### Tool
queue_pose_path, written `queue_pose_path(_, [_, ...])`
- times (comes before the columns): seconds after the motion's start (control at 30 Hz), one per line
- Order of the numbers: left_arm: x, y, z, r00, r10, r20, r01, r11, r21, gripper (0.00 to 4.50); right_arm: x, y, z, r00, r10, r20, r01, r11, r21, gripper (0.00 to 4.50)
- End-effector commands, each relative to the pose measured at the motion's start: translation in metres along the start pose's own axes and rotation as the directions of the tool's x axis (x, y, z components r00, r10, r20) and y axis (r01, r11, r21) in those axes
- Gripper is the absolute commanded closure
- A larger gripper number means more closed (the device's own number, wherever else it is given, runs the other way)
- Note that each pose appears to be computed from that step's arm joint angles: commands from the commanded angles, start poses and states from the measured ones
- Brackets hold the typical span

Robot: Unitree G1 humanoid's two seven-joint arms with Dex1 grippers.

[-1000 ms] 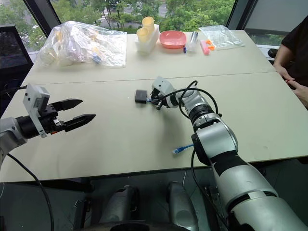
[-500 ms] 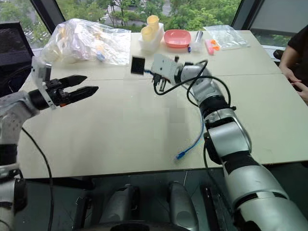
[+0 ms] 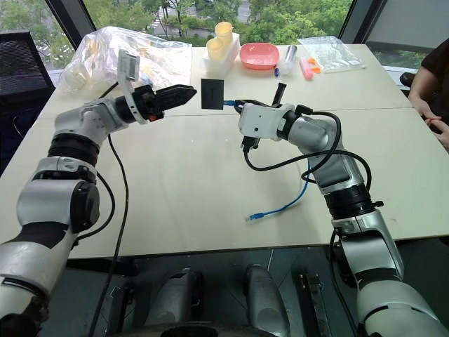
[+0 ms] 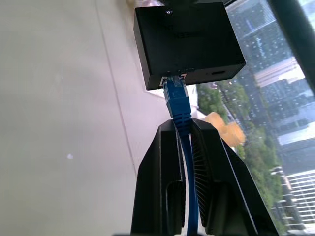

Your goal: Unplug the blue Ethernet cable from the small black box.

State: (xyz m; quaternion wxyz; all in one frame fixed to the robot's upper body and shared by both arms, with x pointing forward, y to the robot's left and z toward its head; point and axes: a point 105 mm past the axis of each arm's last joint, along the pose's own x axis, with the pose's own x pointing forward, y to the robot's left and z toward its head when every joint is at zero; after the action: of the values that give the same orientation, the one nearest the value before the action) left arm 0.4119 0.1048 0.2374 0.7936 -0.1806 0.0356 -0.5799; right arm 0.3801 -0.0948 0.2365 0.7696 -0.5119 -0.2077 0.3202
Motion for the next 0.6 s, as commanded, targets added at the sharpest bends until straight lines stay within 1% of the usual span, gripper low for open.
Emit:
queue_pose_path(0.03, [0.012,-0.003,0.017,0.999,-0.003,0.043,0.001,0.999,0.047,0.00,-0.008,-0.016,0.009,0.998,-0.065,0.014,0.065,0.997,-0.040,4.47])
queue_pose_path(0.13, [0.021,-0.004,0.016,0.999,-0.003,0.047,0.001,0.999,0.054,0.00,-0.010,-0.012,0.010,0.998,-0.064,0.012,0.065,0.997,-0.039,4.47])
queue_pose_path(0.17, [0.025,-0.004,0.016,0.999,-0.002,0.052,-0.001,0.999,0.050,0.26,-0.011,-0.010,0.011,0.998,-0.063,0.012,0.064,0.997,-0.038,4.49])
queue_pose_path(0.23, [0.030,-0.006,0.017,0.998,-0.018,0.059,0.016,0.999,0.039,0.81,-0.012,-0.007,0.014,0.998,-0.056,0.013,0.056,0.997,-0.044,4.50])
queue_pose_path(0.33, [0.034,-0.010,0.014,0.998,-0.043,0.040,0.041,0.998,0.040,2.06,-0.013,-0.003,0.017,0.999,-0.047,0.013,0.048,0.998,-0.052,4.50])
queue_pose_path(0.37, [0.035,-0.010,0.014,0.998,-0.046,0.040,0.045,0.998,0.035,2.38,-0.013,-0.002,0.017,0.999,-0.044,0.012,0.045,0.997,-0.056,4.50])
queue_pose_path(0.4, [0.034,-0.011,0.014,0.998,-0.053,0.036,0.052,0.998,0.034,2.89,-0.013,-0.001,0.018,0.999,-0.040,0.011,0.040,0.997,-0.059,4.50])
queue_pose_path(0.43, [0.034,-0.011,0.013,0.998,-0.058,0.032,0.057,0.998,0.032,3.22,-0.013,0.000,0.019,0.999,-0.034,0.009,0.035,0.998,-0.060,4.50])
queue_pose_path(0.47, [0.034,-0.011,0.013,0.998,-0.061,0.029,0.061,0.998,0.030,3.64,-0.013,0.001,0.019,1.000,-0.030,0.008,0.031,0.998,-0.061,4.50])
queue_pose_path(0.5, [0.033,-0.011,0.012,0.998,-0.063,0.027,0.063,0.998,0.031,3.94,-0.013,0.002,0.019,1.000,-0.027,0.007,0.027,0.998,-0.059,4.50])
queue_pose_path(0.53, [0.033,-0.010,0.012,0.998,-0.052,0.028,0.051,0.998,0.032,3.98,-0.013,0.002,0.020,1.000,-0.025,0.007,0.025,0.998,-0.055,4.50])
queue_pose_path(0.6, [0.031,-0.007,0.011,0.999,-0.032,0.034,0.031,0.999,0.026,3.98,-0.014,0.004,0.020,1.000,-0.017,0.005,0.017,0.999,-0.033,3.65])
